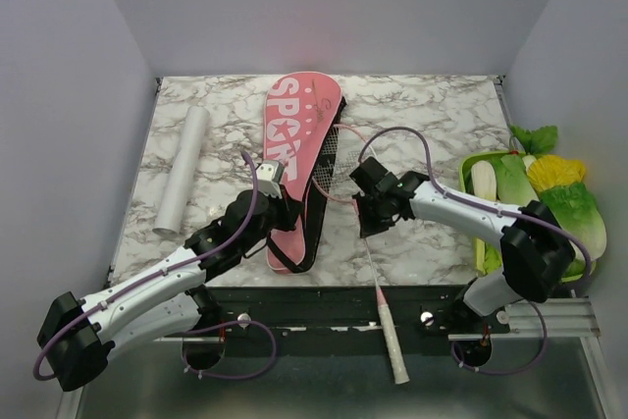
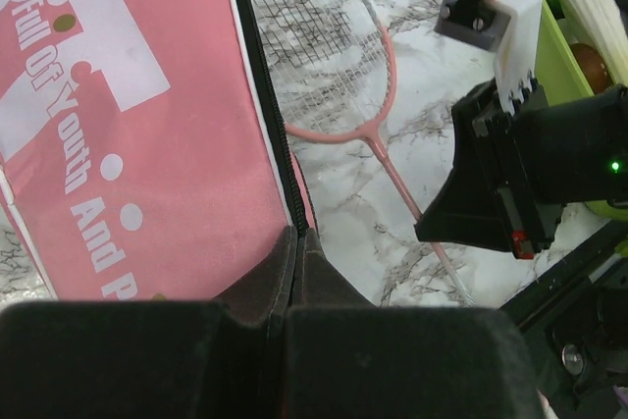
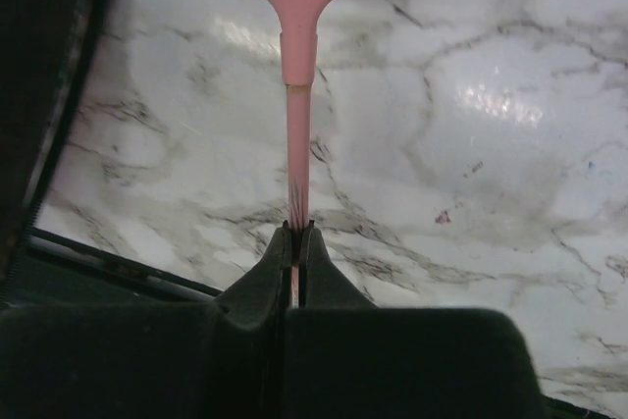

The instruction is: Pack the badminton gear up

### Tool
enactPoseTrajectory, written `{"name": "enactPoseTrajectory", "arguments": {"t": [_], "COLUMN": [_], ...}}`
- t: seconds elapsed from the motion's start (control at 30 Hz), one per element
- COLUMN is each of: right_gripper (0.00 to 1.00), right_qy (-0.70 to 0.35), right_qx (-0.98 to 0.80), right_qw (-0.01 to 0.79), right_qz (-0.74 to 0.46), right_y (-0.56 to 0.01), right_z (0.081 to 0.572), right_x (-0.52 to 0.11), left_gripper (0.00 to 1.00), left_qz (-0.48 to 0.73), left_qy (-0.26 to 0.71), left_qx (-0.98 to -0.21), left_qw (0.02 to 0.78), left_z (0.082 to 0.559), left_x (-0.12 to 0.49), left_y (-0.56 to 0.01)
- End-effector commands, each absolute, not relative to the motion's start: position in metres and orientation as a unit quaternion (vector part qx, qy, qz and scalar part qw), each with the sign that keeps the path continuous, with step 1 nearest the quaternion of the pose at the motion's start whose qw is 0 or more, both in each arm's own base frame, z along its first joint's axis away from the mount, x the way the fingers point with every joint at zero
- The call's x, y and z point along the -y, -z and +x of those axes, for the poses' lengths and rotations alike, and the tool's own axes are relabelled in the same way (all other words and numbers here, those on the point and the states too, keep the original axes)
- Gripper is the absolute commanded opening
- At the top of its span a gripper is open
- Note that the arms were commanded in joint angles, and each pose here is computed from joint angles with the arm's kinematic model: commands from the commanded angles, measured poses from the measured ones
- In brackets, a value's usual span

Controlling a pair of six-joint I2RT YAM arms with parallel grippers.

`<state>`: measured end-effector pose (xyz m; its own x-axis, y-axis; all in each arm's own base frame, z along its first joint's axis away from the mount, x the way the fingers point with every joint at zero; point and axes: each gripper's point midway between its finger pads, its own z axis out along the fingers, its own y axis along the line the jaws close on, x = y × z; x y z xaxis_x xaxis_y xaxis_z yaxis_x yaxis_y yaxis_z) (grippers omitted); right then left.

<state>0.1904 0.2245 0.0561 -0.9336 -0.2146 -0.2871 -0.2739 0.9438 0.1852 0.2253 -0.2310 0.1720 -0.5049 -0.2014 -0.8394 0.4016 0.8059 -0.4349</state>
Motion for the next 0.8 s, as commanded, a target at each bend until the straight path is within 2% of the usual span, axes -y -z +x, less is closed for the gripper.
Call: {"name": "enactPoseTrajectory", "arguments": {"t": [0.0,0.17,0.2,0.27,0.33,0.4,0.77], "right_gripper": [0.01,0.01,0.00,0.01,0.01,0.01,0.00], "right_qy": [-0.143,-0.119,-0.128,-0.115,-0.112,-0.090,-0.141], "right_qx": [-0.967,-0.968,-0.961,-0.962,-0.953,-0.953,-0.924], "right_qw": [0.175,0.187,0.214,0.219,0.259,0.272,0.356], "right_qz": [-0.120,-0.119,-0.117,-0.118,-0.111,-0.103,-0.005], "right_y": [-0.081,-0.077,-0.093,-0.084,-0.099,-0.087,-0.071], "right_z": [0.223,0.265,0.283,0.302,0.331,0.351,0.435], "right_x": [-0.259,-0.289,-0.304,-0.314,-0.329,-0.333,-0.354], "left_gripper": [0.00,0.00,0.00,0.00,0.00,0.00,0.00], "left_qz": [0.056,0.063,0.065,0.071,0.076,0.083,0.105], "left_qy": [0.322,0.326,0.326,0.328,0.331,0.335,0.359], "left_qx": [-0.795,-0.797,-0.797,-0.800,-0.801,-0.802,-0.805], "left_qw": [0.512,0.504,0.504,0.498,0.493,0.487,0.460], "left_z": [0.230,0.230,0.230,0.228,0.227,0.225,0.220], "left_x": [0.235,0.240,0.240,0.243,0.245,0.248,0.265], "left_y": [-0.190,-0.186,-0.186,-0.184,-0.181,-0.179,-0.175]}}
